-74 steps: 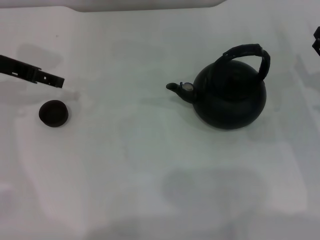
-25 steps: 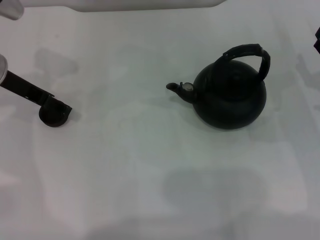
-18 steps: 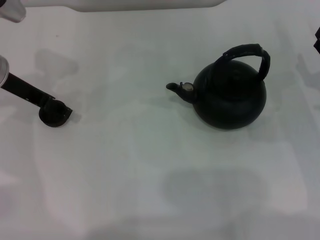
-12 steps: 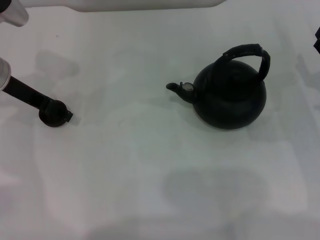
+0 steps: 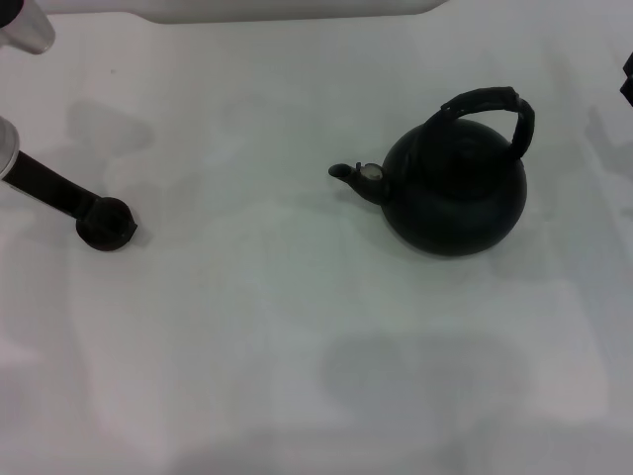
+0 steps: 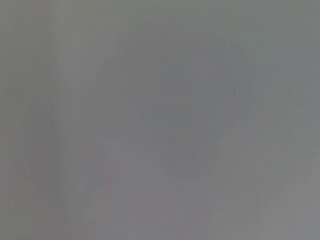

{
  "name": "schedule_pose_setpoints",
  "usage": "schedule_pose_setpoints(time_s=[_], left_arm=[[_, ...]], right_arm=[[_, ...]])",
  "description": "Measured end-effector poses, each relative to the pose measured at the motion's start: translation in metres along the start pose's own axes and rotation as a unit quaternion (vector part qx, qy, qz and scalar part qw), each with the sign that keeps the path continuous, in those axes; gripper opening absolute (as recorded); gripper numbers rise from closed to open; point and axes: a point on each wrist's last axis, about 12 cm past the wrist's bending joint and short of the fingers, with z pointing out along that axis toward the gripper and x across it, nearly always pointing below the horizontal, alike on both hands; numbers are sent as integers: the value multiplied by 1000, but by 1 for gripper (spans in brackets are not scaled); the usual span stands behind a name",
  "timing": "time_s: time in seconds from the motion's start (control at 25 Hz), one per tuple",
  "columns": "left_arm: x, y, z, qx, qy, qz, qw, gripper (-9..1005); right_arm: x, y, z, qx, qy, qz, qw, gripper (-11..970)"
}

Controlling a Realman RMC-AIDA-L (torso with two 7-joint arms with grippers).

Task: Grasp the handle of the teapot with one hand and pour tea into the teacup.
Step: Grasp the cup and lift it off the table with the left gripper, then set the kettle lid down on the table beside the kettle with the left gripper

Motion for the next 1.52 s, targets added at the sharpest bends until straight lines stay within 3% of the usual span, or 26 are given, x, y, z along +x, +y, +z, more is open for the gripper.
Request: schedule_pose_setpoints(time_s=[0.4, 1.12, 1.36, 1.52], left_arm=[[-3, -1, 6, 1, 2, 0, 1000, 877], [-15, -6, 7, -9, 22, 16, 1000, 720], [-29, -13, 0, -26, 19, 44, 999, 702], [-57, -34, -8, -20, -11, 91, 996, 701]], right_arm=[[0, 0, 0, 0, 1, 0, 1000, 855], [1, -1, 0, 1, 5, 0, 1000, 855], [1, -1, 0, 2, 5, 0, 1000, 855], [1, 0, 0, 1, 4, 0, 1000, 855]])
